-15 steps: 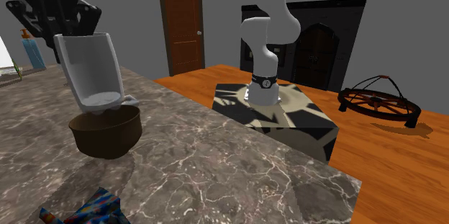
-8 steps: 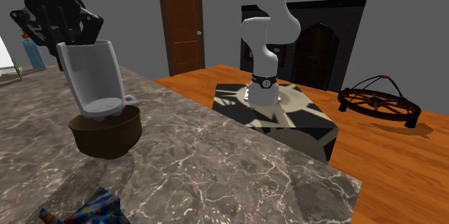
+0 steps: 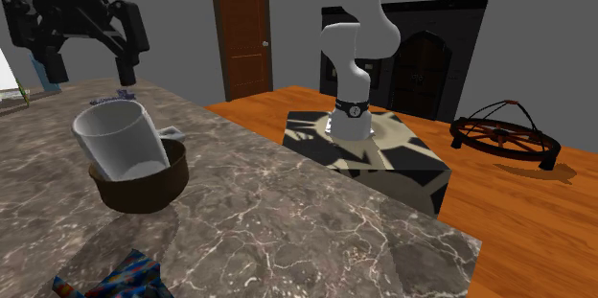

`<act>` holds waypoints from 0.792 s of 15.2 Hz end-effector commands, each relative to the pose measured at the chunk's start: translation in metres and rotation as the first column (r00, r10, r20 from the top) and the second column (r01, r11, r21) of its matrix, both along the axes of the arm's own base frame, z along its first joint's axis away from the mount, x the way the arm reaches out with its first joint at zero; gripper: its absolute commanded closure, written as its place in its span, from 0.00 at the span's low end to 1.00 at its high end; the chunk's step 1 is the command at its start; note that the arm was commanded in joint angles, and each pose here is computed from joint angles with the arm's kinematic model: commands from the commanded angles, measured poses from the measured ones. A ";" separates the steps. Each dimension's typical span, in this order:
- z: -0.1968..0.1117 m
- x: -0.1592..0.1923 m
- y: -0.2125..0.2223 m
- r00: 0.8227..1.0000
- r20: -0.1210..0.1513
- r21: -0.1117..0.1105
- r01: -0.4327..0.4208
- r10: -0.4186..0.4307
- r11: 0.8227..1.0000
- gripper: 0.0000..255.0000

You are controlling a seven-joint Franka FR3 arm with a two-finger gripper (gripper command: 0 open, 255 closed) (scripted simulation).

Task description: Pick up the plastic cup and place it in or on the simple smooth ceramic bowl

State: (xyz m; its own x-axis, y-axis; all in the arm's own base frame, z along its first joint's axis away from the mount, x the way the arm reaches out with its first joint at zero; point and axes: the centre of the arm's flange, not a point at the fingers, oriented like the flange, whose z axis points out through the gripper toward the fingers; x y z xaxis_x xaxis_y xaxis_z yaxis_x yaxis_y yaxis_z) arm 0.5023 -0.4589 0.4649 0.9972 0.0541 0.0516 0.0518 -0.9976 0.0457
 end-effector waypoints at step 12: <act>0.050 -0.003 0.002 1.000 0.000 0.000 0.000 0.000 1.000 0.00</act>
